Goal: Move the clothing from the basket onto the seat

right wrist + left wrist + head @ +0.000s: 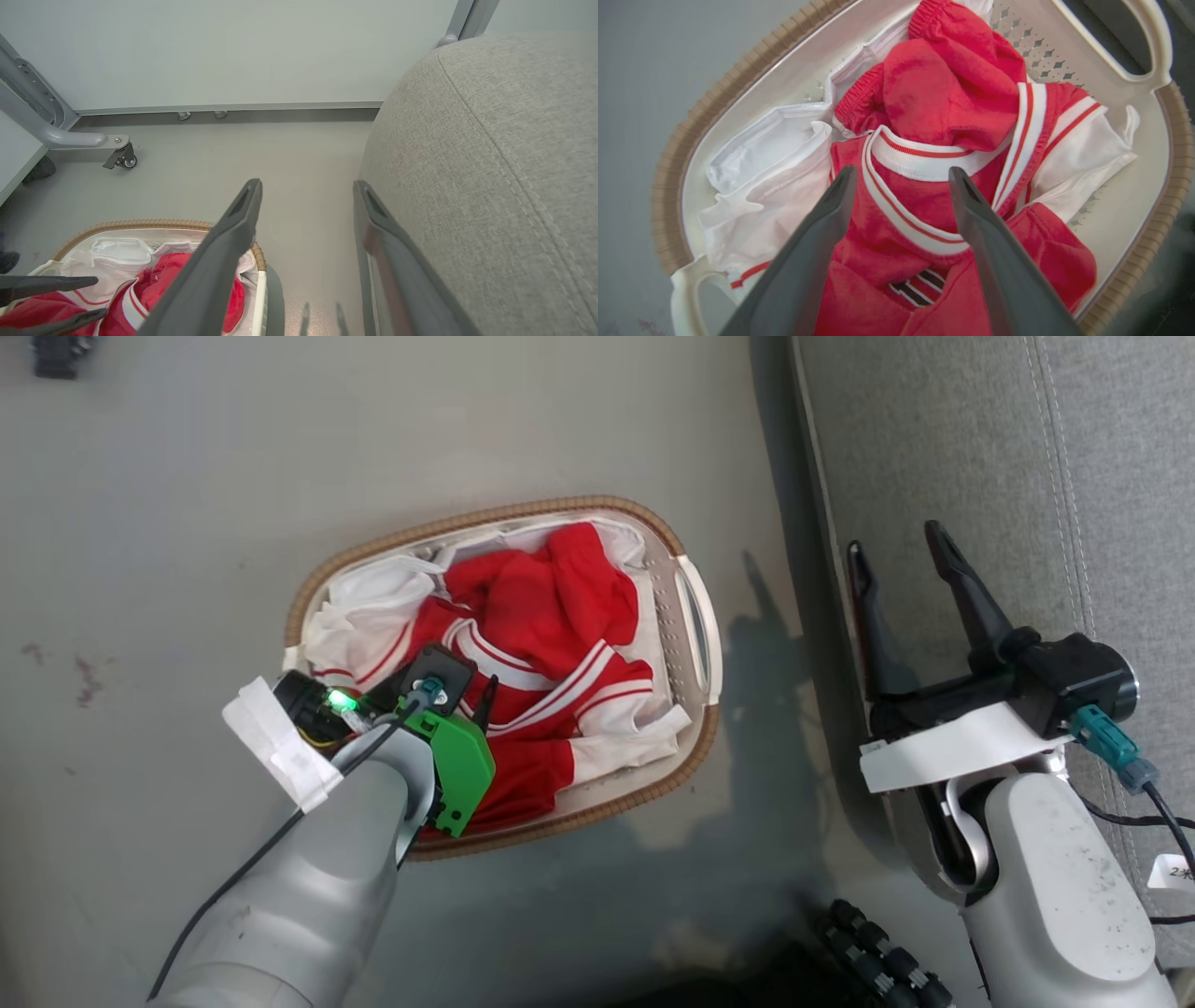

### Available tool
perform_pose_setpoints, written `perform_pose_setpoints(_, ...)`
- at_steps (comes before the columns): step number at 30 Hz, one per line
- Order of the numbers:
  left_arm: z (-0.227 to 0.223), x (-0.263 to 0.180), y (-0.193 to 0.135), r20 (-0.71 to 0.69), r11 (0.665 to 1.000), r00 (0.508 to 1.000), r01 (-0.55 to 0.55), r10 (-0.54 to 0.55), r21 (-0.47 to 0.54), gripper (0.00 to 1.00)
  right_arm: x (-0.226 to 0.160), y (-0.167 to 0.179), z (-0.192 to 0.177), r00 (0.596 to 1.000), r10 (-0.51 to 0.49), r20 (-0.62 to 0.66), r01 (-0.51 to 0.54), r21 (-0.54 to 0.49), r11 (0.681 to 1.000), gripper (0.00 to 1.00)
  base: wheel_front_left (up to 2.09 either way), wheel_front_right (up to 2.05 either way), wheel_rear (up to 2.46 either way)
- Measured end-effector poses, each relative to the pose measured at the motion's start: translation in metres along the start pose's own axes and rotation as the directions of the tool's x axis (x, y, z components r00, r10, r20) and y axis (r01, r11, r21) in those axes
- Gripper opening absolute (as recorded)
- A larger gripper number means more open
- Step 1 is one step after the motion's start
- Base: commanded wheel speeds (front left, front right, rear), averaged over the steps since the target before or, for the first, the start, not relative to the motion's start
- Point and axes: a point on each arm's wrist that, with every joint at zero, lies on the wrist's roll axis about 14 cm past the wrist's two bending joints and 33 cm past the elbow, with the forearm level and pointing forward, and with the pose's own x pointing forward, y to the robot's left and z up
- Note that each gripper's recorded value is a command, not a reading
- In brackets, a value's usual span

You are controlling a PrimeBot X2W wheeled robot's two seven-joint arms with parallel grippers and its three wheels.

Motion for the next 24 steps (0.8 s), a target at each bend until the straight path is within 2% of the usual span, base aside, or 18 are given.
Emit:
perform_pose_setpoints(6, -0.020, 0.018, 0.001, -0.086, 1.000, 0.996, 0.019, -0.021, -0.024, 1.00, 0.000, -0.003, -0.016, 0.999, -0.006, -0.040, 0.007, 0.004, 1.000, 1.00, 0.00, 0.00, 0.00)
perform_pose_setpoints(21, -0.059, 0.038, 0.016, -0.264, 0.996, 0.964, -0.048, 0.024, -0.082, 1.00, 0.004, -0.005, -0.035, 0.996, -0.007, -0.085, 0.008, 0.021, 1.000, 1.00, 0.00, 0.00, 0.00)
perform_pose_setpoints(22, -0.059, 0.039, 0.016, -0.266, 0.995, 0.964, -0.048, 0.024, -0.085, 0.89, 0.003, -0.006, -0.036, 0.996, -0.008, -0.086, 0.010, 0.022, 1.000, 1.00, 0.00, 0.00, 0.00)
perform_pose_setpoints(24, -0.060, 0.039, 0.016, -0.267, 0.995, 0.964, -0.050, 0.023, -0.092, 0.44, 0.003, -0.007, -0.036, 0.996, -0.012, -0.088, 0.014, 0.021, 1.000, 1.00, 0.00, 0.00, 0.00)
